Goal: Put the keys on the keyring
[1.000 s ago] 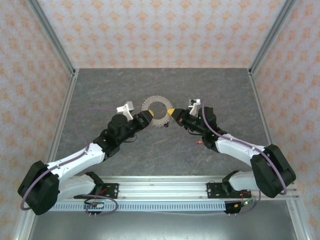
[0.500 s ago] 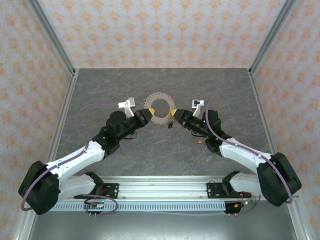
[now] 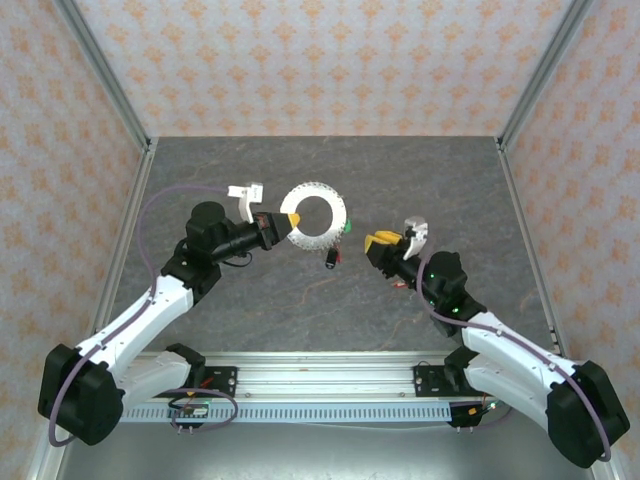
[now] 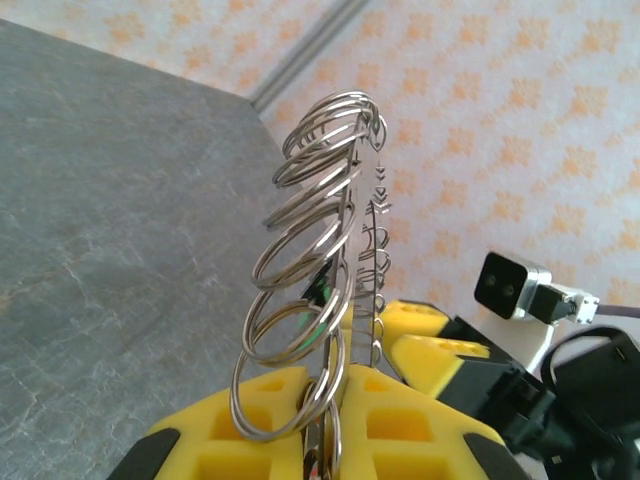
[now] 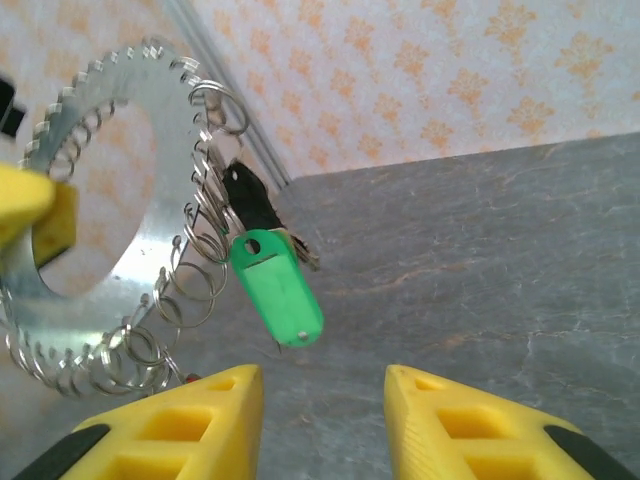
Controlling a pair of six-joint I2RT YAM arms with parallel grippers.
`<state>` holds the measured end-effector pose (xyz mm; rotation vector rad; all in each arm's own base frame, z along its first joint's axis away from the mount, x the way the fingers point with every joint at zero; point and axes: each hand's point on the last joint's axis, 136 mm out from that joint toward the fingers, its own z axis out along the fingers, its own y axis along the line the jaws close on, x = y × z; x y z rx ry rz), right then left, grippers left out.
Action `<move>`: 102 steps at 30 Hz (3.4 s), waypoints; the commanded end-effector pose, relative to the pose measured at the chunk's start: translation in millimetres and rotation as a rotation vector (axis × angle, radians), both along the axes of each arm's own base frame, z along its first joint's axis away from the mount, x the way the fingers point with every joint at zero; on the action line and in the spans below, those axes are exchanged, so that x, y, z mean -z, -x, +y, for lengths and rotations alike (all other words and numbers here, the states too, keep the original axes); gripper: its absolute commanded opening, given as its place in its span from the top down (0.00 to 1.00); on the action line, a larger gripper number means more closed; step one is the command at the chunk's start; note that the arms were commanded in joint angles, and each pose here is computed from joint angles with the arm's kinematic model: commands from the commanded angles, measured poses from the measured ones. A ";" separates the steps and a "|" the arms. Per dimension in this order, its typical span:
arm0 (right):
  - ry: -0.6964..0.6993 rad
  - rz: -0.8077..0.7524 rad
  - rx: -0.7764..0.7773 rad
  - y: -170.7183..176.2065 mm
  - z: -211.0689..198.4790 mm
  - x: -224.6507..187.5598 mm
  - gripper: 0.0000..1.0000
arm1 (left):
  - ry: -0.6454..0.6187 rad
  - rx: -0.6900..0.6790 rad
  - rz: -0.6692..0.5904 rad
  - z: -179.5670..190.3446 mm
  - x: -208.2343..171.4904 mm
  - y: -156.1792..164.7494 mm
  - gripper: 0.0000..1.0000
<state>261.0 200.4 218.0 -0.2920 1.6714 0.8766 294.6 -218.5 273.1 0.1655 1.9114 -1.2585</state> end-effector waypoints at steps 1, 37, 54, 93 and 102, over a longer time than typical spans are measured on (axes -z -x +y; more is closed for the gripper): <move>0.128 -0.278 -0.127 19.8 13.4 -21.7 0.66 | -0.050 0.153 -0.076 -12.5 -16.2 14.9 1.00; 0.406 -0.698 -0.340 57.2 45.4 -6.1 0.79 | -0.249 0.295 -0.142 -18.2 -29.2 20.5 1.00; 0.403 -0.726 -0.278 47.5 48.5 -12.2 0.82 | -0.254 0.282 -0.143 -15.6 -27.4 22.5 1.00; 0.398 -0.740 -0.261 40.4 55.9 -16.2 0.82 | -0.214 0.262 -0.154 -14.1 -42.0 26.2 1.00; 0.365 -0.768 -0.265 42.8 57.8 -26.0 0.83 | -0.215 0.258 -0.155 -13.2 -42.5 26.9 1.00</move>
